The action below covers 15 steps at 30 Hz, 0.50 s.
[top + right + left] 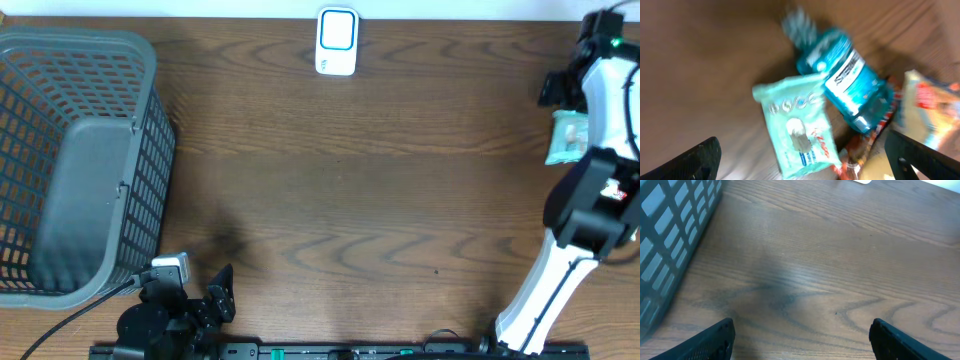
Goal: Scan the item barcode
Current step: 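Move the wet-wipes pack to the table's right edge and release it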
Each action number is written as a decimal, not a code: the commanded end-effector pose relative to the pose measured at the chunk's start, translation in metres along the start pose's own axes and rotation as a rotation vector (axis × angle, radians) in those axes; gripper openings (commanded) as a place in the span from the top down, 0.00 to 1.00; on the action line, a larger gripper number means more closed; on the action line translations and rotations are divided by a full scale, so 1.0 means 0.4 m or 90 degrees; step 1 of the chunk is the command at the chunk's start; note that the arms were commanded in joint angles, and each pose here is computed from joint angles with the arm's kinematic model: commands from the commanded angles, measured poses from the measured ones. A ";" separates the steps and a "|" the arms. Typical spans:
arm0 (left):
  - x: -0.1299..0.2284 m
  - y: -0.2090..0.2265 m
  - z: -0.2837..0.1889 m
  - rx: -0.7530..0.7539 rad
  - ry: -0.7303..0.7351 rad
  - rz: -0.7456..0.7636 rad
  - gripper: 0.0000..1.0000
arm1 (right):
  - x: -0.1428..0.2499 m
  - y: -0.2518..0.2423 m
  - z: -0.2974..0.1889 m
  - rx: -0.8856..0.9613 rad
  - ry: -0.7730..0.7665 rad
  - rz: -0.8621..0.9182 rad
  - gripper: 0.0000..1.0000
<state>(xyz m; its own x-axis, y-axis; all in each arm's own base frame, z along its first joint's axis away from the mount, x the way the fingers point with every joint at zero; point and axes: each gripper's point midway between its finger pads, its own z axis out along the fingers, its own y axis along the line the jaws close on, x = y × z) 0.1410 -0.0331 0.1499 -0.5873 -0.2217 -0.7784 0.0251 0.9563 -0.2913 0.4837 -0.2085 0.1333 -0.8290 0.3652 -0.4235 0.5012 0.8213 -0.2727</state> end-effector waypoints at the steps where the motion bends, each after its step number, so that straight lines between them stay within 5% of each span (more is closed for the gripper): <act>1: 0.000 -0.001 0.000 0.001 0.000 0.005 0.14 | -0.079 0.008 -0.272 -0.094 -0.131 0.053 0.01; 15: 0.000 -0.001 0.000 0.001 0.000 0.005 0.14 | 0.071 -0.031 -0.921 -0.275 -0.374 0.049 0.01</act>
<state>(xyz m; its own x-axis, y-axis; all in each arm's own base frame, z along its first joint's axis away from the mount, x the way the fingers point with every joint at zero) 0.1410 -0.0331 0.1499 -0.5873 -0.2217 -0.7784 0.0251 0.9563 -0.2913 0.3848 -0.0609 0.4219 -0.5044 0.2306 -0.8321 0.3403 0.9388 0.0539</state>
